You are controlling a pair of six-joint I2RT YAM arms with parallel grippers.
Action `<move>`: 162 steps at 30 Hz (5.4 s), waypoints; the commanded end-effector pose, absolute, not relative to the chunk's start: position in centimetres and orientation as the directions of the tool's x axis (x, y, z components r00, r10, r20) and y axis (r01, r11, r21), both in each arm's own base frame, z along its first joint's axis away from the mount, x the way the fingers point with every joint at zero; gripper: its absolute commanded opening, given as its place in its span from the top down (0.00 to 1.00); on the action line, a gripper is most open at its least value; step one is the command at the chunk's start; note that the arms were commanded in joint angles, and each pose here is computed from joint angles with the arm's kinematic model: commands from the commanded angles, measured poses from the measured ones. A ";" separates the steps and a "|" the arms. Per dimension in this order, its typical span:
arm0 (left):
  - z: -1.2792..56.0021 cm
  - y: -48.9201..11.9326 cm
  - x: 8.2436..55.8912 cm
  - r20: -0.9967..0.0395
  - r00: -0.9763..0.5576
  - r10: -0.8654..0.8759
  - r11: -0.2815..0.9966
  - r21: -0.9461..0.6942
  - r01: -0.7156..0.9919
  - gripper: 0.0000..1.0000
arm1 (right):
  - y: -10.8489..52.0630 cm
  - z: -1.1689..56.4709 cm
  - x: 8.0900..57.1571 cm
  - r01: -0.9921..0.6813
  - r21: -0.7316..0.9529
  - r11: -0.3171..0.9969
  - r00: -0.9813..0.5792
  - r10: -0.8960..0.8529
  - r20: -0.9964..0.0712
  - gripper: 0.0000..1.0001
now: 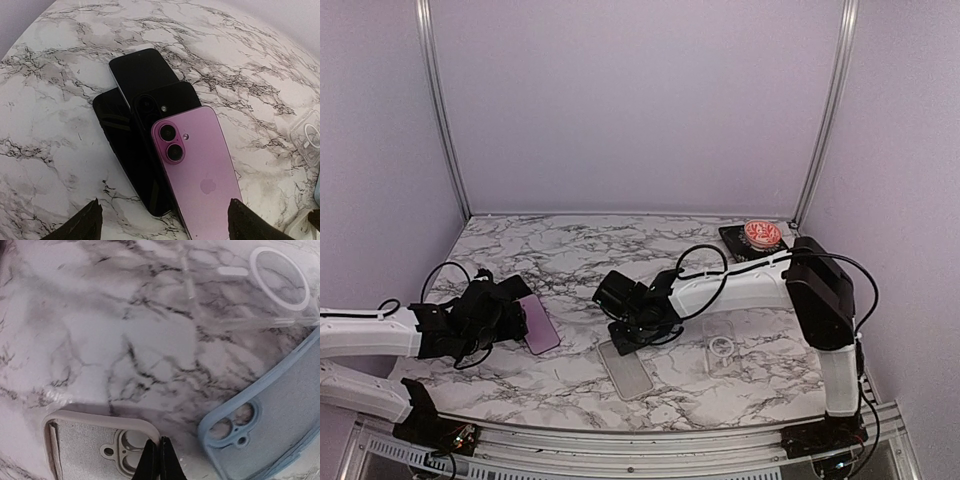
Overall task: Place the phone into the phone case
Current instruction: Move the phone case to the center of the board, then pick up the phone at the center of the board, then pass from the right arm to the left, then pass from the left arm to the right
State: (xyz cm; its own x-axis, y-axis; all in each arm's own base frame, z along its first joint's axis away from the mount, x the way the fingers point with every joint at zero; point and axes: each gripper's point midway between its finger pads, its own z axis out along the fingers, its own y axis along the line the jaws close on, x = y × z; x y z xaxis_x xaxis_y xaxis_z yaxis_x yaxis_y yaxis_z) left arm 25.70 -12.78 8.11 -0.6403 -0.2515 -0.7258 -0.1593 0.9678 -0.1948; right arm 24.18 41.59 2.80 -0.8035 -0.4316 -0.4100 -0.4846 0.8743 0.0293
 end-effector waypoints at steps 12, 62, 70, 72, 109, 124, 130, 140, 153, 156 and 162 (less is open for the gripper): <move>7.6 -12.5 27.1 -0.651 -0.610 -0.452 0.879 -0.441 -0.180 0.15 | 49.0 9.0 30.7 -0.702 0.011 0.712 -0.542 -0.525 -0.656 0.09; 10.6 -9.6 29.3 -0.752 -0.557 -0.353 0.936 -0.295 -0.194 0.03 | 58.5 3.5 23.9 -0.819 0.042 0.572 -0.472 -0.632 -0.615 0.45; 10.5 -11.8 28.9 -0.697 -0.606 -0.384 0.912 -0.388 -0.133 0.03 | 57.4 5.7 23.6 -0.858 0.165 0.487 -0.463 -0.590 -0.662 0.58; 10.2 -13.3 28.7 -0.638 -0.622 -0.454 0.859 -0.499 -0.114 0.03 | 57.0 6.2 23.3 -0.869 0.203 0.451 -0.455 -0.569 -0.685 0.58; 8.7 -21.5 27.5 -0.352 -0.818 -0.455 0.621 -0.784 -0.008 0.57 | 54.8 10.2 22.3 -0.954 0.059 0.293 -0.202 -0.489 -0.849 0.62; 9.2 -22.4 26.3 -0.393 -0.848 -0.356 0.623 -0.776 0.098 1.00 | 53.9 10.1 22.0 -0.959 -0.067 0.275 -0.088 -0.514 -0.853 0.61; 10.0 -23.4 25.2 -0.456 -0.850 -0.264 0.623 -0.754 0.211 1.00 | 52.5 12.3 22.2 -0.954 -0.064 0.292 -0.083 -0.465 -0.882 0.10; 22.8 -28.3 20.6 -0.863 -0.505 -0.015 0.434 -0.460 0.774 1.00 | 47.1 18.2 18.9 -0.999 0.050 0.014 -0.051 -0.395 -0.917 0.01; 26.6 -29.8 18.5 -0.944 -0.331 0.001 0.382 -0.305 0.872 1.00 | 46.3 19.8 16.5 -0.984 0.146 -0.106 -0.101 -0.347 -0.932 0.97; 27.3 -29.4 18.8 -0.955 -0.296 -0.022 0.413 -0.278 0.867 1.00 | 46.2 21.1 16.6 -0.987 0.136 -0.087 -0.102 -0.315 -0.944 1.00; 27.8 -27.5 21.0 -0.955 -0.269 -0.124 0.577 -0.290 0.763 0.03 | 45.8 25.2 20.4 -0.987 0.071 0.142 -0.101 -0.218 -0.971 1.00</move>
